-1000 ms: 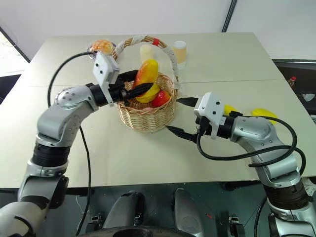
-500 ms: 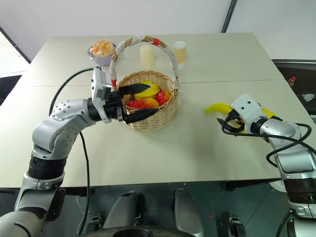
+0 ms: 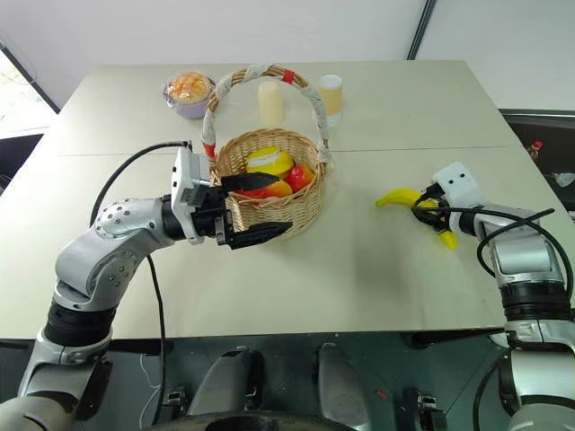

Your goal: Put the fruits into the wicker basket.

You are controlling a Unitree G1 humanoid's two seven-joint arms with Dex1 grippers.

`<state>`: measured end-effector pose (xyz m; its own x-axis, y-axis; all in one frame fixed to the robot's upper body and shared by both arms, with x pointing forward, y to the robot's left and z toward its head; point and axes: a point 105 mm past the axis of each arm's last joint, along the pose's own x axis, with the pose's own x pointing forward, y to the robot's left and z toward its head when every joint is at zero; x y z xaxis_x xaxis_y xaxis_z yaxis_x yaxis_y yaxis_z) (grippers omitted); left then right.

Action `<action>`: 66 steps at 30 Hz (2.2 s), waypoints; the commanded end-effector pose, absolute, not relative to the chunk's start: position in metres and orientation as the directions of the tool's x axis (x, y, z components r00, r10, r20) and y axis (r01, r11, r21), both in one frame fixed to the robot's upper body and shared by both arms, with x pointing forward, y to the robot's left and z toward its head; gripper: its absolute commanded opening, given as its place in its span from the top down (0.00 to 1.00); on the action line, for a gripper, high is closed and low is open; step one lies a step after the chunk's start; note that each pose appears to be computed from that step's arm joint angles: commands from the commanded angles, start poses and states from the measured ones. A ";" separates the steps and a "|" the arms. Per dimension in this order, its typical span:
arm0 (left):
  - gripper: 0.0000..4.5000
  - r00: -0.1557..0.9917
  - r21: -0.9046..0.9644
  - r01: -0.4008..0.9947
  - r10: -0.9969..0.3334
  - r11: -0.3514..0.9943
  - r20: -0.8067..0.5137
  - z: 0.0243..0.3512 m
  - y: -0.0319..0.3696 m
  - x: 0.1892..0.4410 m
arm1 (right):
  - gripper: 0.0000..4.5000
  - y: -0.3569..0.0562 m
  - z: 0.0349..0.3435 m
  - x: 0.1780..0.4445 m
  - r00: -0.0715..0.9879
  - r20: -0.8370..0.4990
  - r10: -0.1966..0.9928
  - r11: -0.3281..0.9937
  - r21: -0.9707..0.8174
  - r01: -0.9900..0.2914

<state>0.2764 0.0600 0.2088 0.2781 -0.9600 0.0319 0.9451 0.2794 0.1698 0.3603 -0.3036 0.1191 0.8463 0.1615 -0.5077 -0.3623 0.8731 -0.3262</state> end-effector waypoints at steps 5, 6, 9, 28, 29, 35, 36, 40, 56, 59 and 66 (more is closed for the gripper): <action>0.00 0.324 0.187 0.923 -0.941 0.337 0.099 0.221 0.074 0.276 | 0.89 -0.291 0.164 0.361 0.902 -0.380 0.203 0.754 -0.528 -0.392; 0.00 0.358 0.177 0.911 -0.928 0.372 0.108 0.222 0.084 0.279 | 0.89 -0.278 0.177 0.356 0.900 -0.344 0.268 0.702 -0.570 -0.427; 0.00 0.475 0.134 0.862 -0.871 0.489 0.124 0.219 0.121 0.289 | 0.89 -0.217 0.210 0.325 0.786 -0.253 0.564 0.556 -0.588 -0.588; 0.00 0.607 0.093 0.775 -0.777 0.625 0.170 0.219 0.161 0.290 | 0.89 -0.025 0.261 0.343 0.563 0.232 0.793 0.609 -0.316 -0.728; 0.00 0.604 0.091 0.776 -0.777 0.624 0.175 0.219 0.160 0.289 | 0.89 -0.023 0.258 0.347 0.572 0.224 0.789 0.614 -0.319 -0.722; 0.00 0.590 0.088 0.787 -0.787 0.611 0.180 0.221 0.153 0.288 | 0.39 -0.022 0.255 0.350 0.582 0.212 0.785 0.616 -0.368 -0.696; 0.00 0.587 0.087 0.790 -0.789 0.608 0.181 0.221 0.151 0.289 | 0.30 -0.022 0.256 0.350 0.585 0.211 0.783 0.617 -0.385 -0.686; 0.00 0.571 0.089 0.801 -0.800 0.592 0.184 0.223 0.147 0.290 | 0.09 -0.033 0.267 0.340 0.574 0.218 0.789 0.604 -0.450 -0.658; 0.00 0.312 0.088 0.940 -0.936 0.329 0.160 0.219 0.079 0.275 | 0.09 -0.310 0.180 0.307 0.914 -0.375 0.154 0.676 -0.635 -0.374; 0.00 0.274 0.102 0.953 -0.953 0.287 0.127 0.212 0.070 0.270 | 0.09 -0.342 0.167 0.310 0.916 -0.401 0.026 0.662 -0.680 -0.316; 0.00 0.267 0.105 0.954 -0.955 0.281 0.125 0.212 0.067 0.266 | 0.09 -0.373 0.144 0.322 0.896 -0.439 -0.067 0.594 -0.739 -0.317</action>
<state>0.2722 0.0679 0.2027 0.2840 -0.9531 0.1043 0.9545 0.2914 0.0629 0.3183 -0.3662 0.1315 0.8793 -0.0451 -0.4742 -0.3413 0.6349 -0.6931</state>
